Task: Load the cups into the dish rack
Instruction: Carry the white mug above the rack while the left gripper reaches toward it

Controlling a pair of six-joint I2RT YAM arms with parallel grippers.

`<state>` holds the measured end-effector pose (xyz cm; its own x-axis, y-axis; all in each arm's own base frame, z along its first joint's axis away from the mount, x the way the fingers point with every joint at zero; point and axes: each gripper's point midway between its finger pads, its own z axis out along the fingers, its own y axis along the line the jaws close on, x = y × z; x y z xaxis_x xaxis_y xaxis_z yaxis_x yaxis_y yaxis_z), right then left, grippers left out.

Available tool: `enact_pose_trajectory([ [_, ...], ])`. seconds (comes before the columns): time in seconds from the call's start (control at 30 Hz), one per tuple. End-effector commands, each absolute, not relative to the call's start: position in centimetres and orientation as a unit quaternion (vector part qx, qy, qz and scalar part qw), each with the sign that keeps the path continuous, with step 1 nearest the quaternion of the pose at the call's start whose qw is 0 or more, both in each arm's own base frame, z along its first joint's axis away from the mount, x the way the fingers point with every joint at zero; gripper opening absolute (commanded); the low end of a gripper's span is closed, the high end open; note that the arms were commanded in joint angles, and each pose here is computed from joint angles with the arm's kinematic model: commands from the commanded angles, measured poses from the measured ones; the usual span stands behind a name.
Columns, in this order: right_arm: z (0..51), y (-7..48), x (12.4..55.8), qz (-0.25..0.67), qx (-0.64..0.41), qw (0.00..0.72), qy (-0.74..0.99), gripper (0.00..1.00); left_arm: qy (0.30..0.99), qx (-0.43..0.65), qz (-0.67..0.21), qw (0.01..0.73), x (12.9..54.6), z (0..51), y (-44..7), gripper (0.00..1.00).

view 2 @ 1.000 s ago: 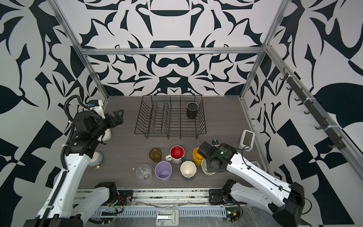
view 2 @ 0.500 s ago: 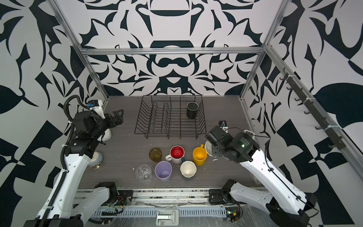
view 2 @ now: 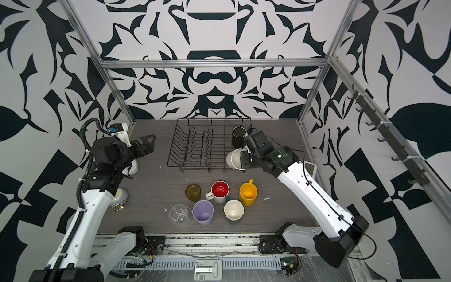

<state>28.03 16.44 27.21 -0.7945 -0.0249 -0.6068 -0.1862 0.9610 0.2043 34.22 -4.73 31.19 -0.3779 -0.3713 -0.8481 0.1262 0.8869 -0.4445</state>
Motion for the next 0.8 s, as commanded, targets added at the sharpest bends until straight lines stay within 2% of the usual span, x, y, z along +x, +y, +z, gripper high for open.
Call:
enact_pose_trajectory([
  [0.0, 34.8, 18.6, 31.0, 0.221, -0.090, 0.427, 0.872, 0.00, 0.780, -0.065, -0.314, 0.537, 34.6, 31.8, -7.2, 1.00],
  [0.17, 35.0, 19.6, 32.7, 0.280, -0.112, 0.437, 0.847, 0.00, 0.749, -0.046, -0.407, 0.521, 33.8, 34.8, -9.6, 0.99],
  [0.43, 36.4, 24.2, 33.9, 0.399, -0.166, 0.429, 0.794, 0.00, 0.727, 0.010, -0.473, 0.497, 29.1, 37.4, -11.9, 0.99],
  [0.6, 37.5, 25.6, 33.2, 0.442, -0.203, 0.436, 0.757, 0.00, 0.712, 0.047, -0.494, 0.497, 26.6, 38.5, -12.9, 1.00],
  [0.77, 38.8, 27.2, 31.2, 0.470, -0.247, 0.438, 0.725, 0.00, 0.693, 0.069, -0.534, 0.480, 26.5, 38.2, -13.8, 1.00],
])
